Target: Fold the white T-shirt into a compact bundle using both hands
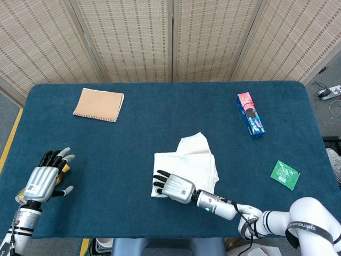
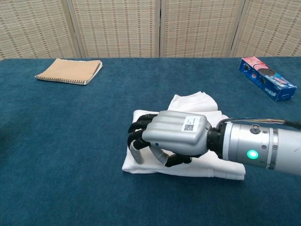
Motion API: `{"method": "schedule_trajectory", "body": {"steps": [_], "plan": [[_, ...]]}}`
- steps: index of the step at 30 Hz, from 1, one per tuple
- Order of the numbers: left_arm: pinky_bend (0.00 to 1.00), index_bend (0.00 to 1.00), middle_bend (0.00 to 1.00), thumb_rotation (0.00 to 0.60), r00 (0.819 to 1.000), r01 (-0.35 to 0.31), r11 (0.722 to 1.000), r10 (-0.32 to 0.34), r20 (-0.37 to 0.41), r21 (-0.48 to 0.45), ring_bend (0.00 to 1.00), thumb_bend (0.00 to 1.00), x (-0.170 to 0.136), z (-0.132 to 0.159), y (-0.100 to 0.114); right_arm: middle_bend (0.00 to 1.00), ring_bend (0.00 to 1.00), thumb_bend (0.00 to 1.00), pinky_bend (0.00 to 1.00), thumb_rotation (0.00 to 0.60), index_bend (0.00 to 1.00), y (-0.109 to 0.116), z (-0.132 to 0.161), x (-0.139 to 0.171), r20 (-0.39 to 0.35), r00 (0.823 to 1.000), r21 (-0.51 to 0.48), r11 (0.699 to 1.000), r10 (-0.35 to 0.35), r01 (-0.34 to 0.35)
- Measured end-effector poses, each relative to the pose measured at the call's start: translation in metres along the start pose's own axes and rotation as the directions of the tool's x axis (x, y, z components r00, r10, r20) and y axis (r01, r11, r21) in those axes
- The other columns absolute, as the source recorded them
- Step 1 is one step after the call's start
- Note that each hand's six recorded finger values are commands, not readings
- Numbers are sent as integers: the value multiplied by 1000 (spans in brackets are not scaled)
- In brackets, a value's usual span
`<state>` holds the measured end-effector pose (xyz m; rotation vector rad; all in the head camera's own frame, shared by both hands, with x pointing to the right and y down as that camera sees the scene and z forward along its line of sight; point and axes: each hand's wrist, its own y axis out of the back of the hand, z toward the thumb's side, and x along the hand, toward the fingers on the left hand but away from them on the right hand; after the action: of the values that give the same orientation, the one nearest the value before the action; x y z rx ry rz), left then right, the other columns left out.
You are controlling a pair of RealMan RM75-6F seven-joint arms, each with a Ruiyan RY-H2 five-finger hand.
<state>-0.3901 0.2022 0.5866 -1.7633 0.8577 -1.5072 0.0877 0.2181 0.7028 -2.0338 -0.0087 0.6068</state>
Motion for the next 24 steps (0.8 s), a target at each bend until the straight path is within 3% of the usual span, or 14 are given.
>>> {"method": "schedule_trajectory", "body": {"steps": [6, 19, 24], "plan": [[0, 215, 103, 600, 1000, -6, 1000, 6, 0, -2, 57, 135, -2, -2, 0, 260, 107, 946, 81, 600, 397, 2, -10, 26, 25, 1000, -2, 1000, -9, 9], [0, 215, 103, 600, 1000, -1, 1000, 1, 21, -4, 57, 135, 0, 7, -3, 260, 107, 926, 81, 600, 398, -27, -24, 81, 90, 992, -14, 996, 88, -87], [0, 215, 103, 600, 1000, -2, 1000, 2, 19, -1, 57, 135, 2, 7, -2, 260, 107, 907, 81, 600, 397, -18, -29, 86, 108, 993, -31, 999, 40, -37]]}}
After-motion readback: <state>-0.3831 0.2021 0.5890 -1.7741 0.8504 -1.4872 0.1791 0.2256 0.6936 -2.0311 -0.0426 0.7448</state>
